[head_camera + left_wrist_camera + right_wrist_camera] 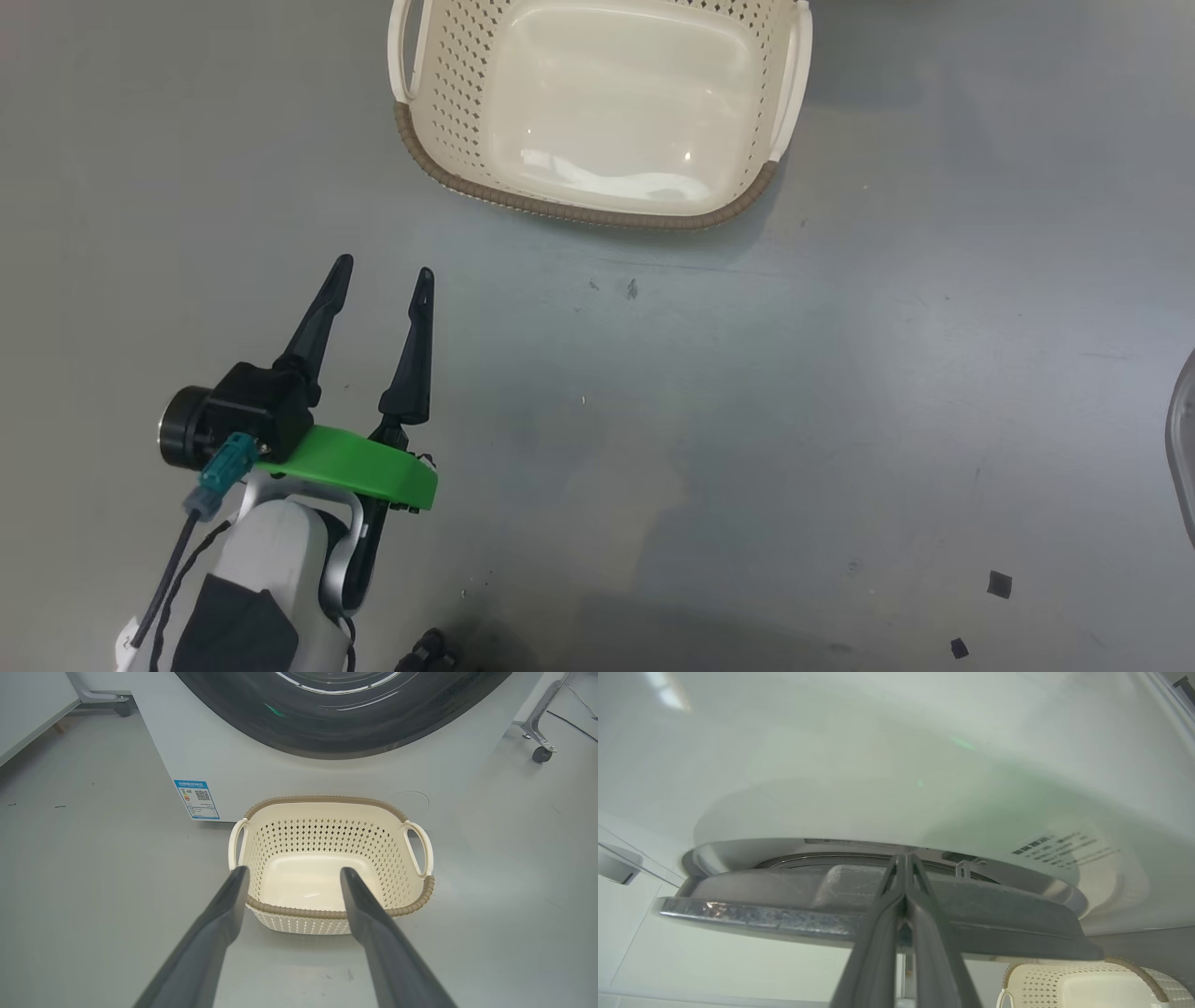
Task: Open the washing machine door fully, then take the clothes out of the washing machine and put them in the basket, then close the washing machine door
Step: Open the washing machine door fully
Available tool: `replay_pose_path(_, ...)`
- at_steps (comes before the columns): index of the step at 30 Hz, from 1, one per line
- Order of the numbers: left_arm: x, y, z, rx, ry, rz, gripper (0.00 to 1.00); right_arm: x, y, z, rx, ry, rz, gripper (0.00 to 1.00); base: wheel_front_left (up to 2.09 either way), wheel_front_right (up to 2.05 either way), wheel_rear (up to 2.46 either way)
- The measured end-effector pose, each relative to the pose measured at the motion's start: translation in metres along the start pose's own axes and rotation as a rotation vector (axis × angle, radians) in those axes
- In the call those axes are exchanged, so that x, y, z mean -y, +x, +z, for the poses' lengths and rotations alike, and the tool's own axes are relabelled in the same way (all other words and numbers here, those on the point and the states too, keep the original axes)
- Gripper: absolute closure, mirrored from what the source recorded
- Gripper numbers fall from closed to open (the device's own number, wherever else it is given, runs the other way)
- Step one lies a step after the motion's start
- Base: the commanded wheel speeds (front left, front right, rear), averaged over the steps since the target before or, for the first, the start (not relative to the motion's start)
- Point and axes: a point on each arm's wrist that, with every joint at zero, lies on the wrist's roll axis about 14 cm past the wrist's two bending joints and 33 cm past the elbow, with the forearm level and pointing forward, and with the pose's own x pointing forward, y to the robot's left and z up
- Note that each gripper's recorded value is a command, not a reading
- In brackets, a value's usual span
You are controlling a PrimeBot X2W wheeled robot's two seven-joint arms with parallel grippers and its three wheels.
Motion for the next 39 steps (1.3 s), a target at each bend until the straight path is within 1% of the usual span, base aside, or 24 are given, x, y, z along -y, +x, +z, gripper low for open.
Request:
replay_pose_path(10,-0.005,0.000,0.000,-0.002,-0.001,0.014,0.00,0.001,0.017,-0.014,-0.090,0.041,0.003,1.00,0.00,0.00,0.00)
replay_pose_path(13,-0.006,-0.001,0.000,-0.002,0.002,0.014,0.00,0.004,0.019,-0.015,-0.103,0.070,-0.005,1.00,0.00,0.00,0.00)
replay_pose_path(18,-0.005,-0.003,0.002,0.003,0.005,0.013,0.00,0.007,0.021,-0.016,-0.127,0.129,-0.004,1.00,0.00,0.00,0.00)
replay_pose_path(28,-0.003,-0.003,0.005,0.009,0.001,0.008,0.00,0.014,0.021,-0.025,-0.198,0.169,-0.035,1.00,0.00,0.00,0.00)
replay_pose_path(39,0.001,-0.004,0.010,0.022,-0.001,-0.004,0.00,0.018,0.017,-0.032,-0.240,0.214,-0.060,1.00,0.00,0.00,0.00)
